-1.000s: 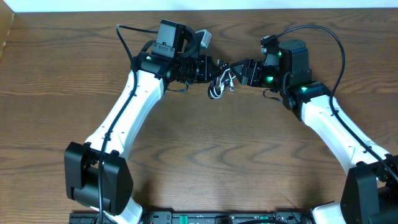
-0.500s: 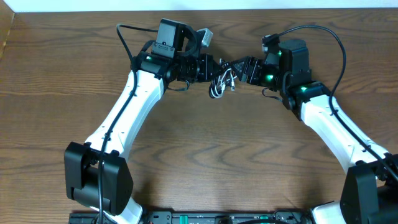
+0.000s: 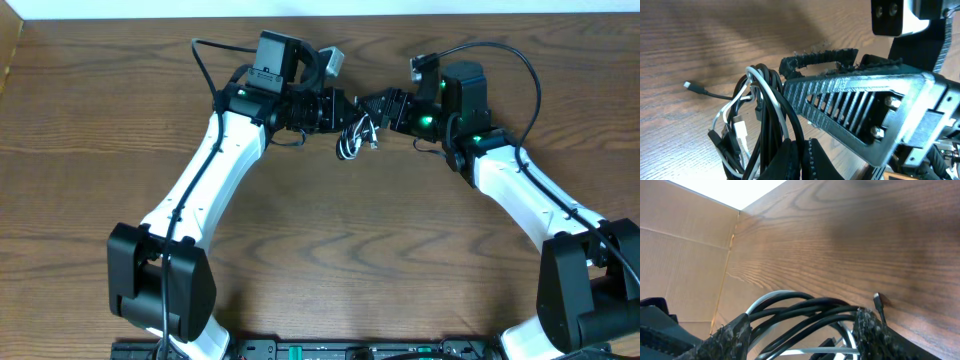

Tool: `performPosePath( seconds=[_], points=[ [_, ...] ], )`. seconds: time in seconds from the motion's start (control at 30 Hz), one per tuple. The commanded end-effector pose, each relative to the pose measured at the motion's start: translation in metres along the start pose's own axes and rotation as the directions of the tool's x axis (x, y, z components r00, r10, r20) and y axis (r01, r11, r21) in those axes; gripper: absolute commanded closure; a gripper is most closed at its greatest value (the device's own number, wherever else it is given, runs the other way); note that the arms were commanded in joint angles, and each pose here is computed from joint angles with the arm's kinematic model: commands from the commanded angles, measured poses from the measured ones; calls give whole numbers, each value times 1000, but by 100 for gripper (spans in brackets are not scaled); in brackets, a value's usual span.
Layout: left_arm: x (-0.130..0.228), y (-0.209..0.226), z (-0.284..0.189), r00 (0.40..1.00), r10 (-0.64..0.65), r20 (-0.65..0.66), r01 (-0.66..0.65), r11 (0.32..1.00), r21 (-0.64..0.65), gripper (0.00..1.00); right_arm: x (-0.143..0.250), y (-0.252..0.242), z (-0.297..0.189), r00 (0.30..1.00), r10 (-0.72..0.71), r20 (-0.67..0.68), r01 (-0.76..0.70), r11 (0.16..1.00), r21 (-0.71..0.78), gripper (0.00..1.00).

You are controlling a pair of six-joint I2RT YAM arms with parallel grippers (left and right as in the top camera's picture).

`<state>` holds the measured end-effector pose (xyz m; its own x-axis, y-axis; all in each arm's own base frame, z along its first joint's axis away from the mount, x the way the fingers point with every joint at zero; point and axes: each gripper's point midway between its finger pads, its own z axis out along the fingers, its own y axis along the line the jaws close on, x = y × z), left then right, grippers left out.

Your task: Untangle cables

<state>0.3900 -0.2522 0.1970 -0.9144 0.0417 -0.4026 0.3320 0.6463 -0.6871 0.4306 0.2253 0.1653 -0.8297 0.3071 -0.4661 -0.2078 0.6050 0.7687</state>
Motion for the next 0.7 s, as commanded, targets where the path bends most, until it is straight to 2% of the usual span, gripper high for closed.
performPosePath(
  seconds=[0.0, 0.23, 0.43, 0.5, 0.67],
  points=[
    [-1, -6, 6, 999, 39, -5, -39, 999, 30, 93, 7, 9, 3, 999, 12, -35, -13, 1000, -17, 38],
    [-15, -13, 5, 999, 27, 47, -30, 998, 52, 93, 22, 2, 10, 998, 28, -55, -25, 998, 57, 42],
    [-18, -43, 1, 997, 63, 43, -70, 975, 211, 93, 22, -15, 9, 999, 45, -28, -41, 988, 148, 42],
    [-19, -45, 0, 998, 35, 42, -44, 973, 225, 93, 21, -22, 7, 998, 53, -19, -48, 982, 184, 43],
    [-25, -57, -4, 996, 58, 62, -73, 958, 276, 93, 22, -36, 4, 998, 68, -7, -65, 966, 251, 42]
  ],
)
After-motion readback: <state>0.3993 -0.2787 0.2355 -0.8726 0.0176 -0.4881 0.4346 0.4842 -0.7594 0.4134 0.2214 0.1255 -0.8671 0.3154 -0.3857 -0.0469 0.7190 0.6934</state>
